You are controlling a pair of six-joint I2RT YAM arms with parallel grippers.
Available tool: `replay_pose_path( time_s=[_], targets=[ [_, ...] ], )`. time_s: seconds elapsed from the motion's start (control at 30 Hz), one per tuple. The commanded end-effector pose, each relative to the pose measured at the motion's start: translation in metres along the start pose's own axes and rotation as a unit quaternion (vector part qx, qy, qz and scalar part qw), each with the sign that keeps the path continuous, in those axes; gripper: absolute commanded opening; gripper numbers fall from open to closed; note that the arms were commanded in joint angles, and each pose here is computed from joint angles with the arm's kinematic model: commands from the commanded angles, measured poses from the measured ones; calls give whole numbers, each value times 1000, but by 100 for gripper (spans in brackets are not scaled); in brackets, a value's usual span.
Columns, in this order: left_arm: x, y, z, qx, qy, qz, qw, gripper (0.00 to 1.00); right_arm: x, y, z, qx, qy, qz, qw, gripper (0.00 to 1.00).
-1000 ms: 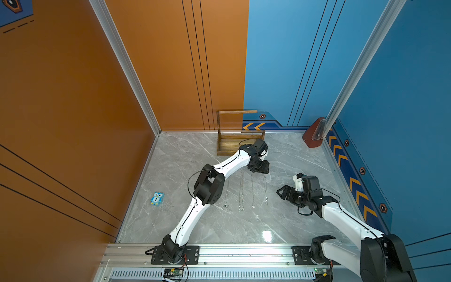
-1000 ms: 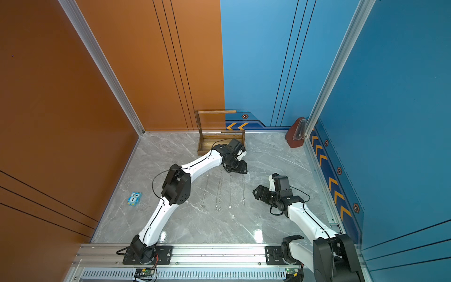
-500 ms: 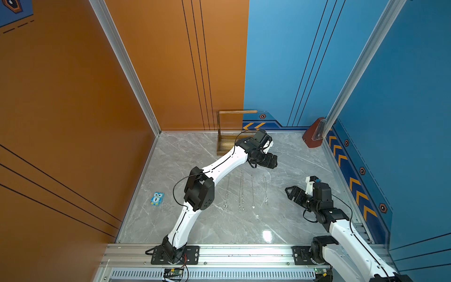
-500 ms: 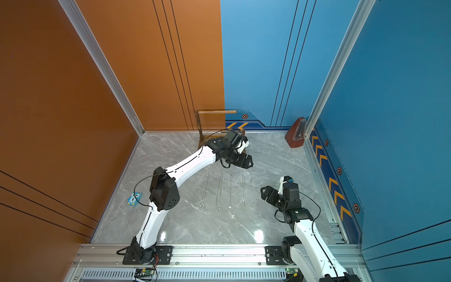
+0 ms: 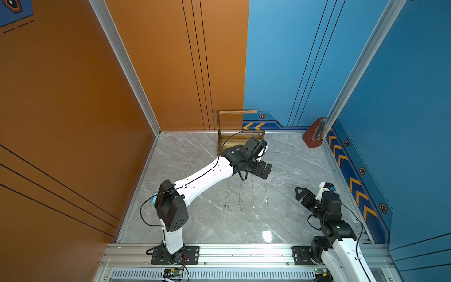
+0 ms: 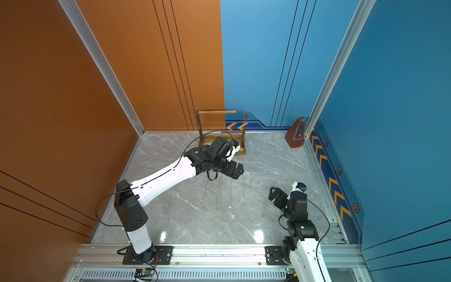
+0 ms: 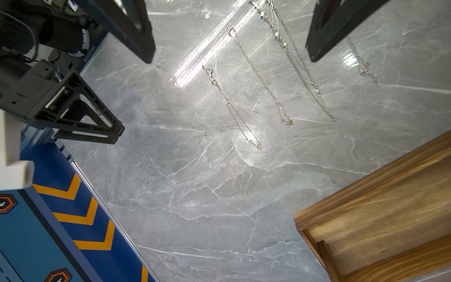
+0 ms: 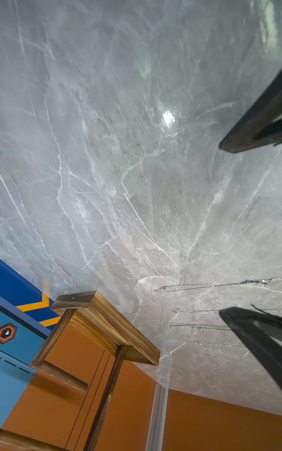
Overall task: Take the necklace off the jewelry display stand
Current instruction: Place the necklace at the center of the board, then reset both arms
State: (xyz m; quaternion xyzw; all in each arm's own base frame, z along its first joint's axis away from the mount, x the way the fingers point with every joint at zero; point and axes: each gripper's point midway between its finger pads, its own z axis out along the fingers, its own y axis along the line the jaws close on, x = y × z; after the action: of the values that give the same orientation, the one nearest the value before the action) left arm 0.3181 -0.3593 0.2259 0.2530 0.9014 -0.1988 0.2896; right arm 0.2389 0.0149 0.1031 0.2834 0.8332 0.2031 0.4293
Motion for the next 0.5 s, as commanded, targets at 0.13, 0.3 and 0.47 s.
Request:
replay_pose_path(
  time_s=[0.13,0.3,0.47],
  targets=[
    [0,54,-60,-69,-95,-37,992,98,-7,-34,-14,64,-54,40,996,100],
    [8,102,-110,-119,-157,-80,977,98,-16,-46,-29,87,-97,53,990,100],
    [24,146,-148,-163,-209,-128,956,98,-28,-44,-40,90,-129,35,987,100]
  ],
)
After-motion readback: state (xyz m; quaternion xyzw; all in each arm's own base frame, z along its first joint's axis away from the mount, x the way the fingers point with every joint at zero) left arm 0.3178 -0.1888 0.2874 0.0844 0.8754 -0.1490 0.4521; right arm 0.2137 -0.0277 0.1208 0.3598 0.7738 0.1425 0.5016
